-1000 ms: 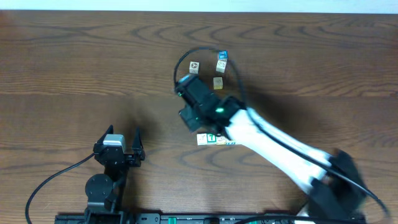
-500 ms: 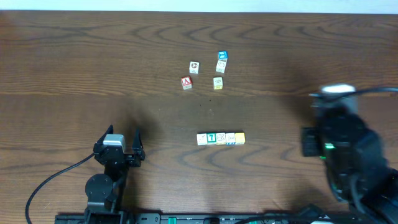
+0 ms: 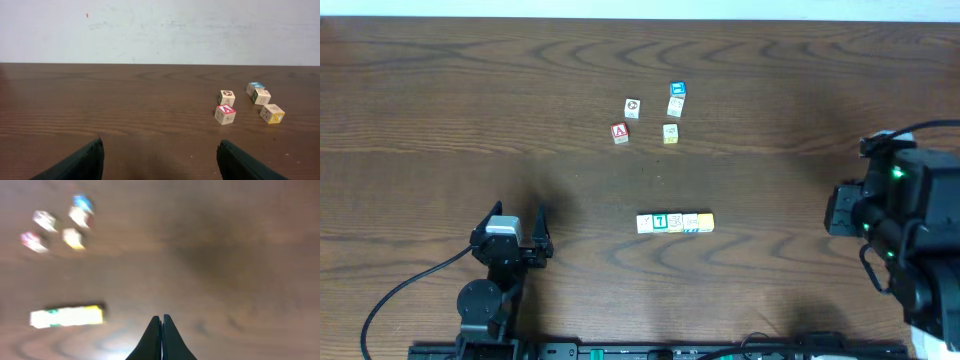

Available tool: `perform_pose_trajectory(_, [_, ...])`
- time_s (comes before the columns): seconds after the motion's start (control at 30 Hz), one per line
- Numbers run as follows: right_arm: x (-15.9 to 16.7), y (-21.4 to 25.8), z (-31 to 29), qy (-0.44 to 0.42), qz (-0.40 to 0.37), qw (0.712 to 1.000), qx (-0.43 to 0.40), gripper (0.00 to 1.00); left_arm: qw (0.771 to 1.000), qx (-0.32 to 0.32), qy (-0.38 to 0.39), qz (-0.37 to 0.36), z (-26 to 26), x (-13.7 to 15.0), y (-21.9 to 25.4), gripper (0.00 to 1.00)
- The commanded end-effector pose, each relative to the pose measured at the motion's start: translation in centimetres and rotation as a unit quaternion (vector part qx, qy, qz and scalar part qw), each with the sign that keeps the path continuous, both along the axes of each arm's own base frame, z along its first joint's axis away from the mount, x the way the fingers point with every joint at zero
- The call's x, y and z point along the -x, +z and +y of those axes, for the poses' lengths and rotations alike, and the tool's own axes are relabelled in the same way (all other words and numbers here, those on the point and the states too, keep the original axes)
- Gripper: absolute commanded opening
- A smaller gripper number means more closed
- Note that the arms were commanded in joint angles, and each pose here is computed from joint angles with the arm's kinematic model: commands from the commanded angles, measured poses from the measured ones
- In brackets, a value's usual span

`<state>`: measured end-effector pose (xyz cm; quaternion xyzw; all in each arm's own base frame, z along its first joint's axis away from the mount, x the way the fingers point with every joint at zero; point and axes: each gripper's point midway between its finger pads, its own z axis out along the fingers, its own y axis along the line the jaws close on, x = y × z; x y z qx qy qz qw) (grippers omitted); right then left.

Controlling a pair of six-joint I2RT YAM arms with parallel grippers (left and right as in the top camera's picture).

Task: Lift 5 blocks

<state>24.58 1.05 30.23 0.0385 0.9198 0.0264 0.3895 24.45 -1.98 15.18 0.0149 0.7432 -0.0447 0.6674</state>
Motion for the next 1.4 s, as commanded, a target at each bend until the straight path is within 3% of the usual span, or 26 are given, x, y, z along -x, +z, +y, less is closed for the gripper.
perform_pose_trajectory(0.0, [-0.6,5.6,2.4,0.046,-0.093,0.993,-0.062,0.01,1.0,0.002,-0.006,0.026,-0.2,0.1,-1.5,0.73])
perform_pose_trajectory(0.13, [-1.8,9.7,4.5,0.093,-0.169,0.975,-0.106,0.02,1.0,0.002,-0.006,0.026,-0.2,0.1,-1.5,0.72])
perform_pose_trajectory(0.33, [-1.5,9.7,5.4,0.11,-0.167,0.974,-0.106,0.01,1.0,0.002,-0.006,0.026,-0.2,0.1,-1.5,0.73])
perform_pose_trajectory(0.57, [1.5,10.7,3.0,0.05,-0.184,0.981,-0.028,0.01,1.0,0.002,-0.006,0.026,-0.2,0.1,-1.5,0.72])
perform_pose_trajectory(0.7, [2.6,7.5,2.0,0.044,-0.122,0.991,0.038,0.01,1.0,0.002,-0.006,0.026,-0.2,0.1,-1.5,0.72])
perform_pose_trajectory(0.83, [1.8,5.1,1.7,0.025,-0.093,0.994,0.05,0.01,1.0,0.002,-0.006,0.026,-0.2,0.1,-1.5,0.73])
perform_pose_trajectory(1.07, [-0.1,-5.8,4.1,0.032,0.053,0.998,0.01,0.01,1.0,0.002,-0.006,0.026,-0.2,0.1,-1.5,0.73])
perform_pose_trajectory(1.37, [0.2,-13.6,5.8,0.056,0.117,0.991,-0.016,0.01,1.0,-0.004,-0.003,0.022,-0.1,0.1,-1.4,0.73])
